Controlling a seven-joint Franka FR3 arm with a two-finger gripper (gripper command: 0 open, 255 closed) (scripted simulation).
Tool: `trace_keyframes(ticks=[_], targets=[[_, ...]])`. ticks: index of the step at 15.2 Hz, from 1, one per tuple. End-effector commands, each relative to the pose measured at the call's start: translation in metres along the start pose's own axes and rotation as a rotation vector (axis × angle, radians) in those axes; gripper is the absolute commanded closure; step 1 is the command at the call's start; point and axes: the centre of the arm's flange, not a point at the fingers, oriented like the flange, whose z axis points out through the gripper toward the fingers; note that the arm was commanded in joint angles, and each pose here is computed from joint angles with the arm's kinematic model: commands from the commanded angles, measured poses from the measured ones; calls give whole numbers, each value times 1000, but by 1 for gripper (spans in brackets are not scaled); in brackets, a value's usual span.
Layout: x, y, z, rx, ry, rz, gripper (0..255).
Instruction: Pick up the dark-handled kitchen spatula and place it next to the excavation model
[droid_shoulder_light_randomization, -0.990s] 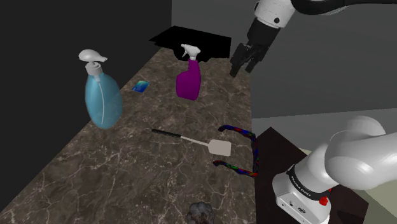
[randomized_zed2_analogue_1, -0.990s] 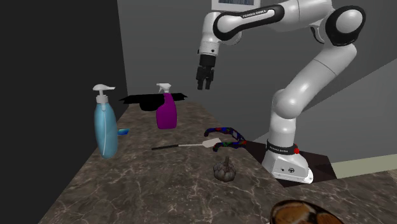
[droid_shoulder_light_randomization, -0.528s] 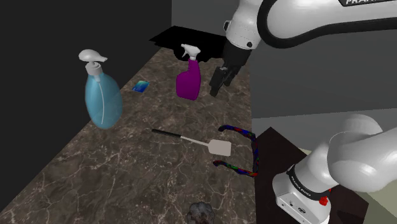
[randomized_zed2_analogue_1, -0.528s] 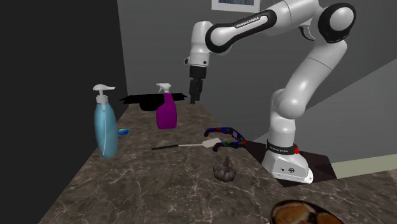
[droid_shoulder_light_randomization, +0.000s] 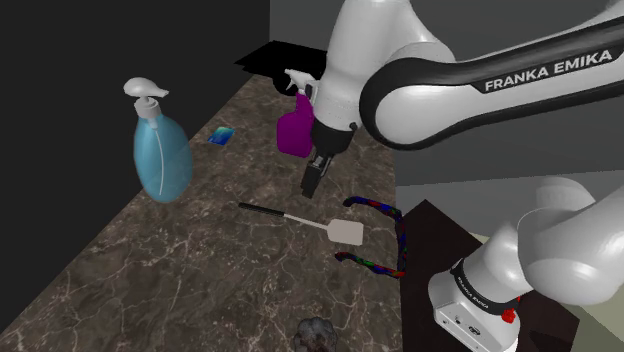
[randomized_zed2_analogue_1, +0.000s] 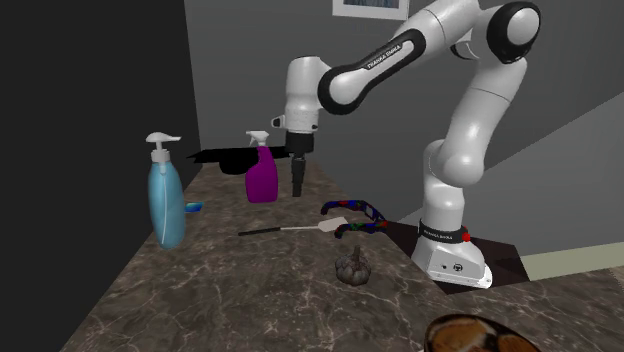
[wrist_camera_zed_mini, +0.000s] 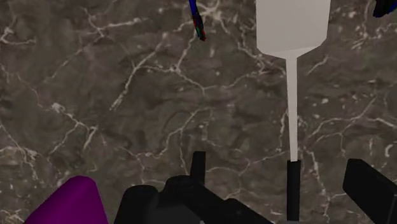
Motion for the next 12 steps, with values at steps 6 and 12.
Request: trace_keyframes(ticks=[6,12], targets=[[5,-45,52,-12,-13,-151,0],[5,-44,81,-12,-13,-151,0]])
